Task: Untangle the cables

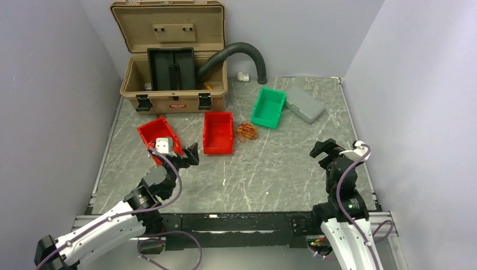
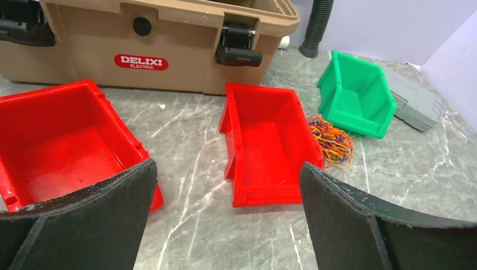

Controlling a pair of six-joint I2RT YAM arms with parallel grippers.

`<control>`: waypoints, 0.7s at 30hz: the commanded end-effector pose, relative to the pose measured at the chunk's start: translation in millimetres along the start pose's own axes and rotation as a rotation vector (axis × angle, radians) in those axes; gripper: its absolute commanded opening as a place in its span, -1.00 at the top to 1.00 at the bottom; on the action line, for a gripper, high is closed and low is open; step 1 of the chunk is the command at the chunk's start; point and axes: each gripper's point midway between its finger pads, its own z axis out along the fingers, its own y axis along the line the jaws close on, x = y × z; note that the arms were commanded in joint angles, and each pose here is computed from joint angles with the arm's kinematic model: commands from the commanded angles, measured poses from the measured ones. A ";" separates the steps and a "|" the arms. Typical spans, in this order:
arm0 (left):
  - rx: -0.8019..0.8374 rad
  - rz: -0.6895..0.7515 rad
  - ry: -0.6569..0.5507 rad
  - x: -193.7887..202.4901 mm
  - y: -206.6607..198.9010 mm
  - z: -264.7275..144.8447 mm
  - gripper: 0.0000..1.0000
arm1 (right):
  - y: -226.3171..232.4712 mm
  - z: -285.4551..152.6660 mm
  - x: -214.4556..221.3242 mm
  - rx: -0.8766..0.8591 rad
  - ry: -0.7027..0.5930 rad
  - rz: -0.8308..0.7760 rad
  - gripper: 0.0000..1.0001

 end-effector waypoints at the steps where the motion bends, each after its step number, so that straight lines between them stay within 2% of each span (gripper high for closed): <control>1: 0.058 0.005 0.025 6.0 -2.8 -9.9 -0.97 | 2.1 4.0 -7.0 0.026 0.001 0.002 -0.97; 4: 0.244 0.059 0.014 17.4 -24.9 -19.0 -0.98 | 7.0 10.7 -2.9 0.016 0.030 -0.046 -0.97; 6: 0.398 0.100 -0.007 24.0 -45.9 -27.3 -0.97 | 23.9 15.8 8.4 -0.067 0.089 -0.089 -0.94; 8: 0.482 0.123 0.009 33.9 -58.9 -31.3 -0.98 | 46.2 21.9 24.0 -0.174 0.170 -0.129 -0.87; 11: 0.511 0.169 0.083 45.7 -66.8 -29.0 -0.98 | 86.7 30.4 49.1 -0.358 0.294 -0.150 -0.79; 14: 0.559 0.196 0.115 51.1 -77.3 -28.4 -0.98 | 120.3 36.4 69.9 -0.505 0.358 -0.167 -0.78; 17: 0.587 0.216 0.139 58.1 -81.1 -29.8 -0.92 | 147.2 44.7 88.7 -0.559 0.393 -0.223 -0.78; 21: 0.574 0.209 0.138 62.3 -76.4 -30.6 -0.95 | 188.7 52.5 109.6 -0.636 0.430 -0.302 -0.75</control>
